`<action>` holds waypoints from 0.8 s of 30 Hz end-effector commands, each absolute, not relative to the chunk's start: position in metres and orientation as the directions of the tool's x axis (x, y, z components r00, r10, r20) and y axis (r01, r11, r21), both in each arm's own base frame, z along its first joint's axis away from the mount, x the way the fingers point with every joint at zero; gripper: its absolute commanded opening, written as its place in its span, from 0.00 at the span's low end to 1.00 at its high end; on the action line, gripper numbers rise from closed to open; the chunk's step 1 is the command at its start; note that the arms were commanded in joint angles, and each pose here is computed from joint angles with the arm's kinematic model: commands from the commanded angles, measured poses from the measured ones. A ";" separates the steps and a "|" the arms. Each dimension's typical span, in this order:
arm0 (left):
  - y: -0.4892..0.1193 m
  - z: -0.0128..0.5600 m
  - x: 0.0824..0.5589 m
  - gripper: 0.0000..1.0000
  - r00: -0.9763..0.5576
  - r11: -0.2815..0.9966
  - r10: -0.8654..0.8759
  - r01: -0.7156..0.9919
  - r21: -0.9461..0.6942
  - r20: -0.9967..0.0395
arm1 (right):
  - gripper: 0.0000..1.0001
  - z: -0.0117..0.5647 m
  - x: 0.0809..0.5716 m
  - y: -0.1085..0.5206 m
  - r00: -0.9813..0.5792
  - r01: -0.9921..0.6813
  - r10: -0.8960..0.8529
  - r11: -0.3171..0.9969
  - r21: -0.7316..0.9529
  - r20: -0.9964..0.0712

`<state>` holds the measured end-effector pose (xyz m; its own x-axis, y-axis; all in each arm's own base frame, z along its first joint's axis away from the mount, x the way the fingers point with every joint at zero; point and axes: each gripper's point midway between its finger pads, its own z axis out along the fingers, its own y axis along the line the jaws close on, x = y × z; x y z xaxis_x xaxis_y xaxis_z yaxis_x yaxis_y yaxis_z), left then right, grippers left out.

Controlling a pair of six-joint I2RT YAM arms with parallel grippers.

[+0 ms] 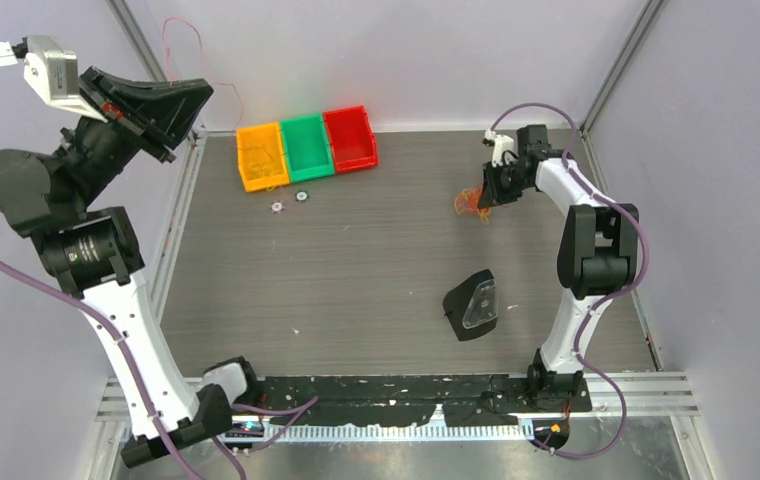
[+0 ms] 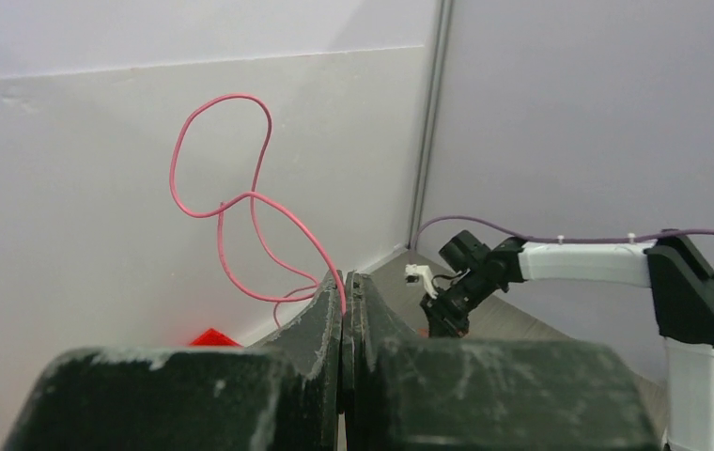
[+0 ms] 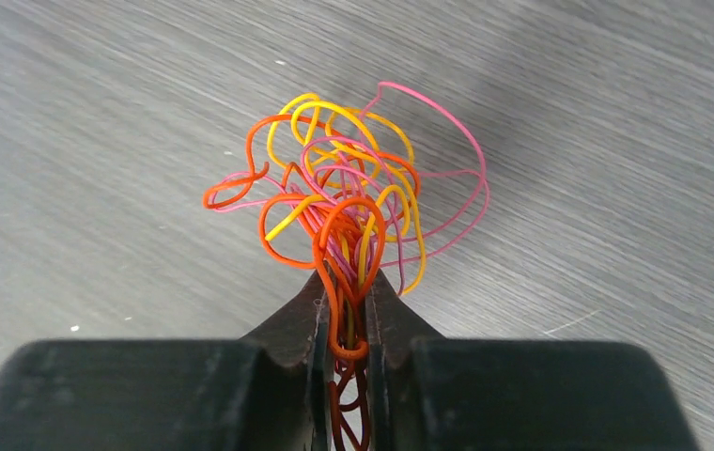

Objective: Untangle the cables

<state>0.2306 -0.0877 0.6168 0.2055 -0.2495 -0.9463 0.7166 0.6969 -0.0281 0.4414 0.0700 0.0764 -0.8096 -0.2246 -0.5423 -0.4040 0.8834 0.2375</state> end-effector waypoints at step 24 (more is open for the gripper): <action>-0.043 0.596 0.429 0.00 0.175 0.761 -0.330 0.630 -0.152 -0.928 | 0.05 0.197 0.426 0.136 -0.736 -0.509 -0.058 0.704 0.495 -0.675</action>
<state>0.4449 -0.0447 0.5552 0.0286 -0.3807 -0.9243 0.6411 0.7164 -0.2752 0.4301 0.1195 0.1396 -0.8033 -0.0800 -0.5901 -0.4309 0.7621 0.4833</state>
